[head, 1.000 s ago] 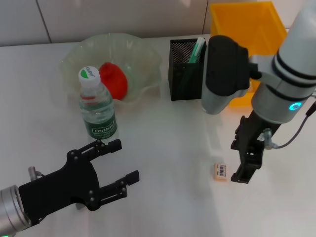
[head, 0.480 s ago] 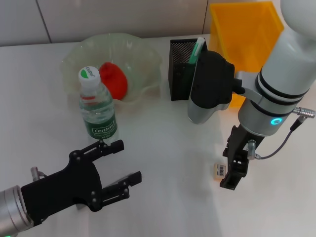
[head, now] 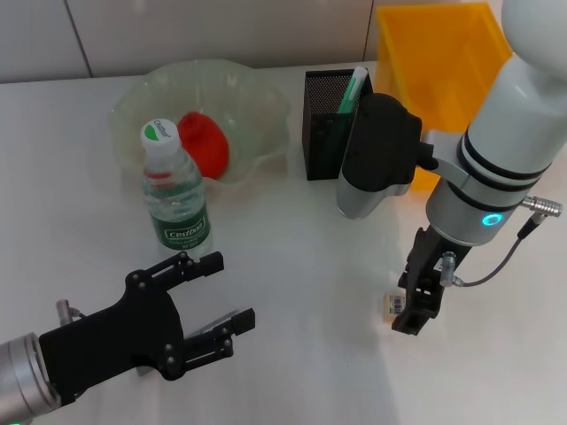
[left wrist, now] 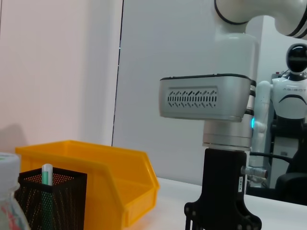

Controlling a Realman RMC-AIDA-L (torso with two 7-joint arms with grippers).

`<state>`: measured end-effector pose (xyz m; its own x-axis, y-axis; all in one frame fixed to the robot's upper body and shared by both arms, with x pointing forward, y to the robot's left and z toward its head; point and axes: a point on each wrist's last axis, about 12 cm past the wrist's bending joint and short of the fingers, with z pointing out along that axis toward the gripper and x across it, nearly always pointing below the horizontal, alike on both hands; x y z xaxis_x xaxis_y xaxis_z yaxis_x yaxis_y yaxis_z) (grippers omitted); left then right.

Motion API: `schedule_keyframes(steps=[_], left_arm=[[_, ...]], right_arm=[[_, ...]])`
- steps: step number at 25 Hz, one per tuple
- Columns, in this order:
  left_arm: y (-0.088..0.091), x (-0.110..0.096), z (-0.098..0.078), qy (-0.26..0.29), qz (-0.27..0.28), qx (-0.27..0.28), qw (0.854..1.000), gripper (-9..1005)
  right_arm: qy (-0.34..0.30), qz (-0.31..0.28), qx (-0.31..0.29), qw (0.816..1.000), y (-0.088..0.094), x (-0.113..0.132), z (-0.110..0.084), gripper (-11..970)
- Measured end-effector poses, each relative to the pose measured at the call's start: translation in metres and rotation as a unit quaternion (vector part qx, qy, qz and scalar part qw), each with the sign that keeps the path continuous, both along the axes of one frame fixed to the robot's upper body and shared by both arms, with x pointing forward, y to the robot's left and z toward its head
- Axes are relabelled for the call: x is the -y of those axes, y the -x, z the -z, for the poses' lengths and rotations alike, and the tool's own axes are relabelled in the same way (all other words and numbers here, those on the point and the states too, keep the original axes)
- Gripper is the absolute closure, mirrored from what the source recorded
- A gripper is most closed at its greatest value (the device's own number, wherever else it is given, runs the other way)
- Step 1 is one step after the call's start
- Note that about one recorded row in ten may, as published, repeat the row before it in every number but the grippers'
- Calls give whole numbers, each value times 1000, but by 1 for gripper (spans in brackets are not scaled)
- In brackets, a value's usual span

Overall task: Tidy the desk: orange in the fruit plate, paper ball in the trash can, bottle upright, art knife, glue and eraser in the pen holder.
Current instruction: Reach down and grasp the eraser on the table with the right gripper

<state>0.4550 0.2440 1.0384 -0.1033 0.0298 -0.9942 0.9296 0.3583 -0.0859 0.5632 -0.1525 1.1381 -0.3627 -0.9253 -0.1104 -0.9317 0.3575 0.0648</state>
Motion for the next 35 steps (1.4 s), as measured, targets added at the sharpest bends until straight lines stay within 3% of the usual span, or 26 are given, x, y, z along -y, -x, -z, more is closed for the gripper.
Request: schedule_keyframes(steps=[13, 27, 35], left_arm=[[-1, 1, 0, 0, 2, 1, 1000, 228], [-2, 3, -1, 1, 4, 1, 1000, 228], [-2, 3, -1, 1, 5, 0, 1000, 228]], right_arm=[[-2, 0, 4, 1000, -1, -1, 3, 422], [3, -5, 2, 1000, 0, -1, 8, 415], [6, -11, 3, 1000, 0, -3, 9, 469]])
